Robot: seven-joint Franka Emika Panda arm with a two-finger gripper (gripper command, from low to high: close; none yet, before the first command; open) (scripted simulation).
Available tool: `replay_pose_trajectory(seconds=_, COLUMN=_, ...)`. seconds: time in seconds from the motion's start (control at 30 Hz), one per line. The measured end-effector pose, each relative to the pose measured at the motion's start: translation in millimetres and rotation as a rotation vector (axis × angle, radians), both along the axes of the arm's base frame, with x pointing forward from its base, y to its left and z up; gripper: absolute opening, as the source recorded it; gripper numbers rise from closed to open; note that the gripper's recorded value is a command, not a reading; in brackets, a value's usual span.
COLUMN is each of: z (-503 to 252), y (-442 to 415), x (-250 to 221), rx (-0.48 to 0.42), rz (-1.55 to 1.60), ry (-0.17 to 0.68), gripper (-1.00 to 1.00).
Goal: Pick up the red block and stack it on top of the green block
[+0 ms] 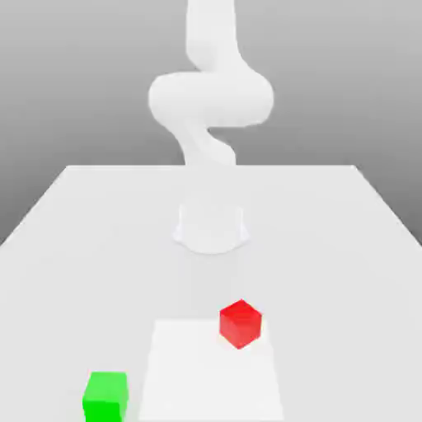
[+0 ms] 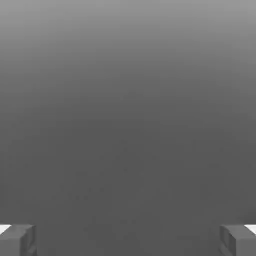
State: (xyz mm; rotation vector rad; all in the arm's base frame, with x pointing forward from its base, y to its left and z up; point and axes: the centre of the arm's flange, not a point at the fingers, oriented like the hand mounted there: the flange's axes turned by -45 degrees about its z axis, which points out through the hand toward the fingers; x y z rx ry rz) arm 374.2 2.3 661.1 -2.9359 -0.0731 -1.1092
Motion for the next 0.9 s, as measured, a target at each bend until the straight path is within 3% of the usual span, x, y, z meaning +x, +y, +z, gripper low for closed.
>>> replay_pose_trajectory(seconds=0.13, z=-99, y=9, x=36, rx=-0.051, rz=0.111, ry=0.146, gripper=0.00)
replay_pose_trajectory(seconds=0.3, z=-224, y=26, x=47, rx=-0.116, rz=0.260, ry=0.325, gripper=0.00)
replay_pose_trajectory(seconds=0.57, z=-428, y=46, x=-18, rx=-0.229, rz=0.549, ry=0.641, gripper=0.00)
replay_pose_trajectory(seconds=0.8, z=-510, y=47, x=-35, rx=-0.246, rz=0.598, ry=0.691, gripper=0.00)
replay_pose_trajectory(seconds=0.83, z=-516, y=47, x=-35, rx=-0.246, rz=0.597, ry=0.691, gripper=-1.00)
replay_pose_trajectory(seconds=0.9, z=-516, y=47, x=-35, rx=-0.246, rz=0.597, ry=0.691, gripper=-1.00)
